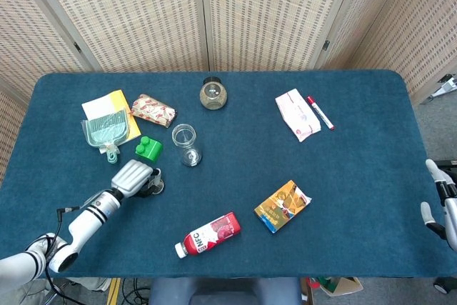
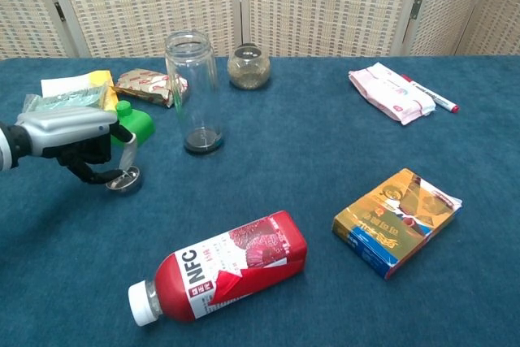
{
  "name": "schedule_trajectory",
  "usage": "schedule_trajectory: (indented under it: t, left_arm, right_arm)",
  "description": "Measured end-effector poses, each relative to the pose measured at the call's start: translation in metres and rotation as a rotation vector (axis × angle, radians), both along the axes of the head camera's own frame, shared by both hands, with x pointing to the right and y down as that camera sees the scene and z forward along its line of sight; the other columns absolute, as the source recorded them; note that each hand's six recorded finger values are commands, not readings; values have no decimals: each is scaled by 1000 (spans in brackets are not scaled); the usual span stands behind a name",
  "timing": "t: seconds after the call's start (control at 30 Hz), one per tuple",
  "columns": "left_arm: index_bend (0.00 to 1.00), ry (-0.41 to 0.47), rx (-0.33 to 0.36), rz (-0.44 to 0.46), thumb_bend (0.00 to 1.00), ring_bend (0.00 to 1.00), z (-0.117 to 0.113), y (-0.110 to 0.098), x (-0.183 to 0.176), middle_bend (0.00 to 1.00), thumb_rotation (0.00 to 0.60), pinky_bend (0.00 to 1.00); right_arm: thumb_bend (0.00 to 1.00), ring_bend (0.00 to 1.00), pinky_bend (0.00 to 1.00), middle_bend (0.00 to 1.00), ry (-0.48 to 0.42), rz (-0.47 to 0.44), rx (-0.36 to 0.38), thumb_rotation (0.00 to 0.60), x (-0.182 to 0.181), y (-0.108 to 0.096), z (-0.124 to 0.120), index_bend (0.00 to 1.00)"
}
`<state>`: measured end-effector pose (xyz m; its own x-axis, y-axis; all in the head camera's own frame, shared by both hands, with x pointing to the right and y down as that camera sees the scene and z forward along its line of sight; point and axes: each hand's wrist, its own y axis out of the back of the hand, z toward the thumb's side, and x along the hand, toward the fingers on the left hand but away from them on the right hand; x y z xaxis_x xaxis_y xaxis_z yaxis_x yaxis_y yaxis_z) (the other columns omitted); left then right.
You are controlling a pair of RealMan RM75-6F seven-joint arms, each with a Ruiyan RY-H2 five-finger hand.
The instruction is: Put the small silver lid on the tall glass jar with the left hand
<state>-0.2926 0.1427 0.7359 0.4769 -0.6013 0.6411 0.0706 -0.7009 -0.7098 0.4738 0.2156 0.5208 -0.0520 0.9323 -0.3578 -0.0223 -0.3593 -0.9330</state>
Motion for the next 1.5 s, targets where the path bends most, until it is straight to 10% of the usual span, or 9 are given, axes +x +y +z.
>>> schedule_trajectory:
  t: [0.47,1.03,1.5]
  left_arm:
    - [588,21,53,-37,434,978,-33,-18,-13,1000,600,1000]
    - [582,90,276,-40,430,978,-148,-85,-2,1000,600,1000]
    - [577,114,310,21,431,978,-161,-126,51,1000,600,1000]
  right_arm:
    - [428,137,290,200,-1,-8,8,600,-1,-4,0,49]
    - [428,136,290,200,8,-38,22,600,-8,-19,-7,49]
    - [428,137,290,200,32,-36,36,600,-8,-23,-17,49]
